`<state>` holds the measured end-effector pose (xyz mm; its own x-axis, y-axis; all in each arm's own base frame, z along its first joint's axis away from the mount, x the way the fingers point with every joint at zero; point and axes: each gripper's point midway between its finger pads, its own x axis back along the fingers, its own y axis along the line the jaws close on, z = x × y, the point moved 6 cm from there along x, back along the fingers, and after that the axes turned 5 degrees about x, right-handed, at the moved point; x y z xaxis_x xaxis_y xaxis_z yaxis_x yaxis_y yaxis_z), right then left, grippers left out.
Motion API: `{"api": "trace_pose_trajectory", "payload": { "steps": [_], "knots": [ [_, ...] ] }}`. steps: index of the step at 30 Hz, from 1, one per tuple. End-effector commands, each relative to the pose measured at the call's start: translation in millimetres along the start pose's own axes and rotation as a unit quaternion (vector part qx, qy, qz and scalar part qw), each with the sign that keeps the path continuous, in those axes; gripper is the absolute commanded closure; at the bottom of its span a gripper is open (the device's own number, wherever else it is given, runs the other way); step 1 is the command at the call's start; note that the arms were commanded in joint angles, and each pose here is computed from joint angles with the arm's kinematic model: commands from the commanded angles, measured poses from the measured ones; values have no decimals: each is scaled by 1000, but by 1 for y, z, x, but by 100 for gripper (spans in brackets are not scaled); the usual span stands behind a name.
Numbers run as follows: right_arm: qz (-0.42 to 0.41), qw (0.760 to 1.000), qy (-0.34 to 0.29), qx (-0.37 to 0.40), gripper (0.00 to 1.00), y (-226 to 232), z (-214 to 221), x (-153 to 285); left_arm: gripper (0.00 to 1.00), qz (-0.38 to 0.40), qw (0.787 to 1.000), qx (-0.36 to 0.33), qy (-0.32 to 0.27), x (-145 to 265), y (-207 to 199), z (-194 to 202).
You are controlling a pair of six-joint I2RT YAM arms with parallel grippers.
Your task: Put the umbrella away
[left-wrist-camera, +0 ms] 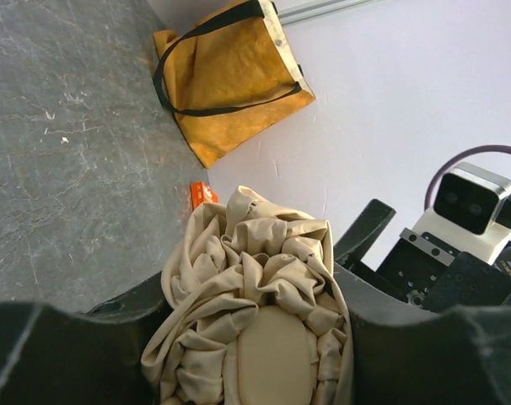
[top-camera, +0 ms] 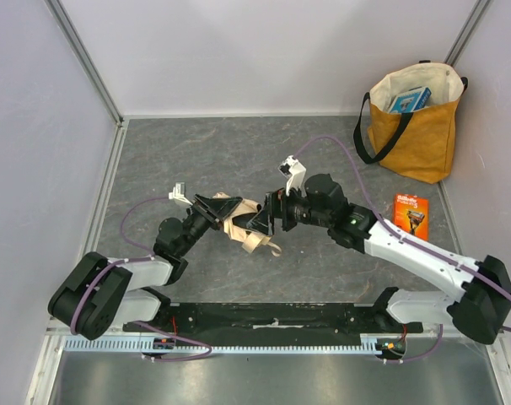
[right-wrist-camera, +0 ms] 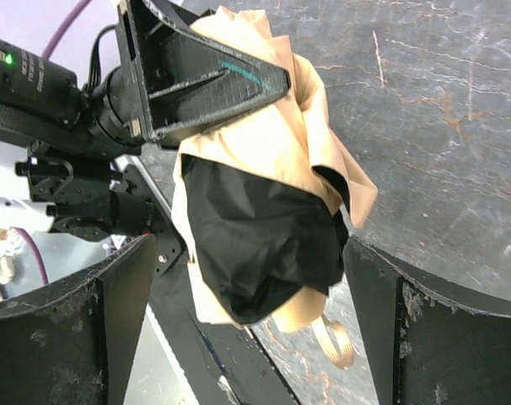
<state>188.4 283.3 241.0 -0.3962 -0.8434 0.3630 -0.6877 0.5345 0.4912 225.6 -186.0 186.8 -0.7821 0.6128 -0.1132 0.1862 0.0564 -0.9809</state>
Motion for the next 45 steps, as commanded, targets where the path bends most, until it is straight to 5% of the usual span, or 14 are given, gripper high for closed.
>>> {"api": "trace_pose_trajectory", "payload": {
  "steps": [1,5,8,15,20,28,38,45],
  "knots": [
    [56,995,11,82,5,3,-4,19,98,69,996,-44,-18,-3,-28,-7],
    [141,969,13,202,8,24,-12,23,98,19,998,-52,-11,-6,-20,-8],
    [153,958,20,244,20,38,-11,14,98,-10,999,-42,-9,-7,-15,-7],
    [215,911,51,349,32,59,1,-12,98,-58,997,-48,5,-7,-10,-6],
    [233,890,74,384,52,62,7,-24,98,-54,997,-46,9,-6,-11,-5],
    [231,894,78,376,70,60,11,-21,98,-12,998,-66,7,1,-16,-3],
    [243,890,84,377,62,53,18,-25,98,30,997,-69,13,3,-27,-1],
    [235,900,67,360,84,62,10,-25,98,41,995,-91,18,6,-27,0]
  ]
}}
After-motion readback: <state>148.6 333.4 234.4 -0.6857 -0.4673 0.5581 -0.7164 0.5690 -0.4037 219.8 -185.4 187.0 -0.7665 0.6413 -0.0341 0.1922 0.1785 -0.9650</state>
